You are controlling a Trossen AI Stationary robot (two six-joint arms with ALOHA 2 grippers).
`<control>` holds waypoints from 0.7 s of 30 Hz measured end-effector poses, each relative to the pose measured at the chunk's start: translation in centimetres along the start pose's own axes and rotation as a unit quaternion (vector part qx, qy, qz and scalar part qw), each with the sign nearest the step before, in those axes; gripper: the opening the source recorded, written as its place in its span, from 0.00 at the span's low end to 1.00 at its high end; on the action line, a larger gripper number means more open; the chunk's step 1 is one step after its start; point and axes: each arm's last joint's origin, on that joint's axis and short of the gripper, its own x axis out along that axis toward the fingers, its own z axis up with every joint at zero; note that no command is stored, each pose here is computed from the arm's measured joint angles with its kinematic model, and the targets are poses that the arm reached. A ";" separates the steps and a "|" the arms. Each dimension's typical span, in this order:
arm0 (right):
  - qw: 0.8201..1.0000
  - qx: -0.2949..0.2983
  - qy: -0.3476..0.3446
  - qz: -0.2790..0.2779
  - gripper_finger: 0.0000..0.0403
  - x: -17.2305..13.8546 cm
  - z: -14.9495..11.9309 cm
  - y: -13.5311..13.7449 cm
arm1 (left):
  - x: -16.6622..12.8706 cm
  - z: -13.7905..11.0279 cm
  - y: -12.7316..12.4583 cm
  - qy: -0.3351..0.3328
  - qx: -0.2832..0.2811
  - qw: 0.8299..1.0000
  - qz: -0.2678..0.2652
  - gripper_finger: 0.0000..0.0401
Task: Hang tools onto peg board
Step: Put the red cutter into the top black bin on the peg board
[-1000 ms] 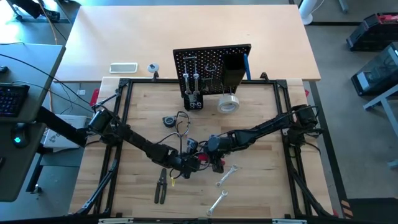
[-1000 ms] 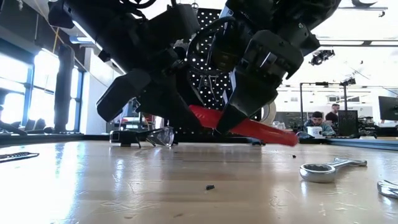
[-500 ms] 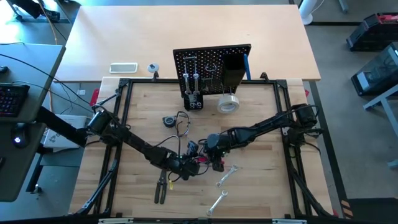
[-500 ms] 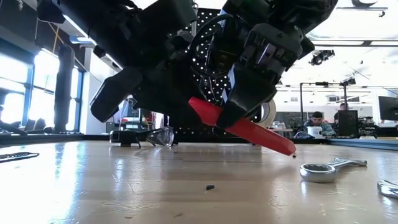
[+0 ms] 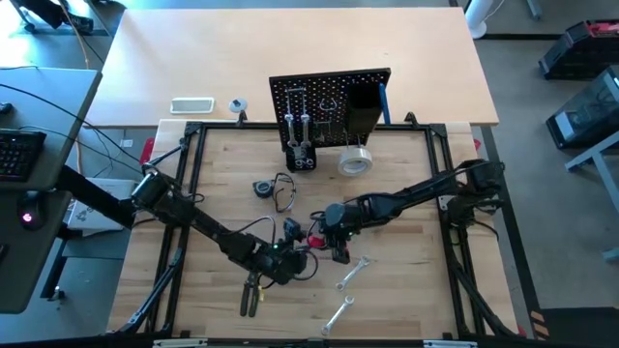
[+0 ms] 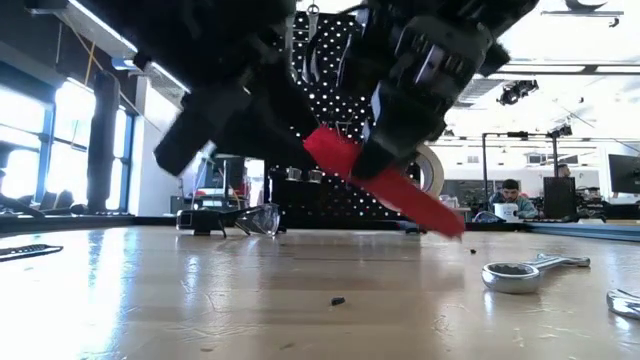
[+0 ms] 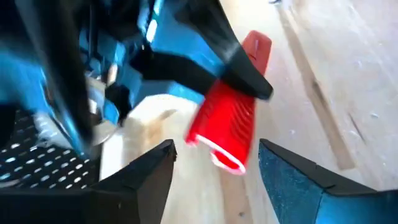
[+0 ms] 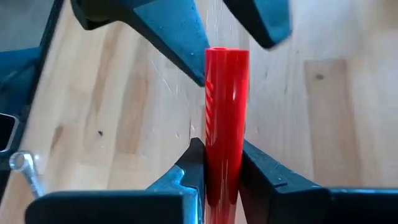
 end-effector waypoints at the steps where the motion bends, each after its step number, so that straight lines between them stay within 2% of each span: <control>1: 1.000 -0.002 -0.004 -0.003 0.14 -0.5 0.2 0.1 | -0.4 0.1 0.1 0.000 -0.005 1.000 0.005 0.56; 6: 0.999 -0.018 -0.036 -0.034 0.14 -4.2 1.2 1.0 | -2.9 0.4 1.5 0.003 -0.038 0.999 0.033 0.57; 11: 0.992 -0.038 -0.096 -0.079 0.13 -8.7 2.2 2.1 | -5.3 0.4 3.2 -0.002 -0.093 0.995 0.041 0.57; 16: 0.975 -0.065 -0.172 -0.122 0.13 -12.7 3.0 3.0 | -6.7 0.3 3.8 -0.007 -0.145 0.989 0.033 0.58; 21: 0.955 -0.100 -0.241 -0.141 0.13 -15.3 4.0 4.0 | -6.8 -0.5 2.9 -0.003 -0.173 0.985 0.014 0.58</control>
